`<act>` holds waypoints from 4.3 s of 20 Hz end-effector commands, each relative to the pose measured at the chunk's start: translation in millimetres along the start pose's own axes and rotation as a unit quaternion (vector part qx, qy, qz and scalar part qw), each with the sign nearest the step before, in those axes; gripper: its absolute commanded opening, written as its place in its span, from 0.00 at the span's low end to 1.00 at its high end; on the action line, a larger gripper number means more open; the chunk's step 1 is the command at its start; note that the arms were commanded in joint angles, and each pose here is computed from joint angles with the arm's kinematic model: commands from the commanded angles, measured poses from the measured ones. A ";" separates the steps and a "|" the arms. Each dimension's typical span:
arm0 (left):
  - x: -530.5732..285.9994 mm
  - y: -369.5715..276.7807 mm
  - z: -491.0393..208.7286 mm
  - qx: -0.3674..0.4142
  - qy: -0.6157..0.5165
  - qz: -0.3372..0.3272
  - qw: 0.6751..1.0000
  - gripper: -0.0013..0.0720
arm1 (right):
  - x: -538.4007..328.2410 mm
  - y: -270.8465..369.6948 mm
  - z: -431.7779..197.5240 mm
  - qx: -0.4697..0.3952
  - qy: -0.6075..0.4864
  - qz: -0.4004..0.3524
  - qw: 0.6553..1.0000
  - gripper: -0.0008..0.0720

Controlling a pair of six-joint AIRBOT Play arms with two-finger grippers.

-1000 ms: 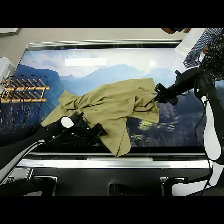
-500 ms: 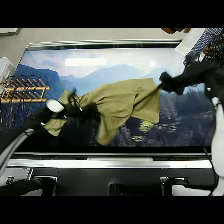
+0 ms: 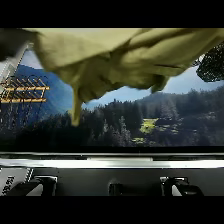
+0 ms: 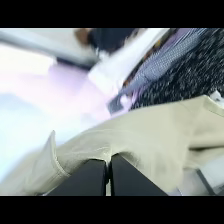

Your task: Fold the clothes and pants, and hang the long-sleeved shirts on hangers.

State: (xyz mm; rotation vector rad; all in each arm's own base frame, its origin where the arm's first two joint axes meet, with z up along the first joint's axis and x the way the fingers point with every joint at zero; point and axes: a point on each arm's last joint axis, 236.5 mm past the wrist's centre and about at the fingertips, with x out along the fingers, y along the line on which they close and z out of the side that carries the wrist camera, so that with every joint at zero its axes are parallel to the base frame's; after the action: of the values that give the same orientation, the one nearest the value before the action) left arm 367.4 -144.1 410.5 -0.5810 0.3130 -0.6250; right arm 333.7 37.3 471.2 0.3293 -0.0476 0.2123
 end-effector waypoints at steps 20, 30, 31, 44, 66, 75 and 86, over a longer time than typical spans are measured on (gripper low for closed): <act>102.5 300.2 -175.6 -0.173 0.250 0.213 0.928 0.04 | 167.7 -101.7 -362.2 0.215 0.414 -0.118 0.877 0.05; 149.0 410.4 -257.4 -0.211 0.263 0.261 0.905 0.23 | 233.0 -144.5 -494.2 0.285 0.385 -0.155 0.864 0.28; 148.6 406.9 -256.0 -0.214 0.265 0.257 0.905 0.43 | 228.7 -142.4 -495.0 0.290 0.395 -0.157 0.857 0.40; -6.2 299.6 -158.4 -0.222 0.293 0.249 0.896 0.77 | 17.2 -122.6 -378.6 0.220 0.592 -0.125 0.765 0.67; -80.0 183.1 -414.3 -0.352 0.413 0.272 0.795 0.78 | -57.7 -26.8 -588.9 0.259 0.611 -0.167 0.729 0.44; -49.8 182.5 -477.8 -0.357 0.439 0.297 0.769 0.78 | -91.6 -6.2 -547.5 0.264 0.640 -0.159 0.704 0.05; -29.9 205.2 -492.0 -0.368 0.427 0.316 0.764 0.04 | -95.2 2.7 -506.8 0.283 0.608 -0.155 0.726 0.05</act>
State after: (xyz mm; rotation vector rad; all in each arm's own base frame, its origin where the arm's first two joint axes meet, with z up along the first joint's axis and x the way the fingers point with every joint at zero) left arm 212.0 -191.7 -101.2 -0.8518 1.6399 -0.0137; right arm 249.3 187.2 -24.1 0.7404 1.4275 0.0652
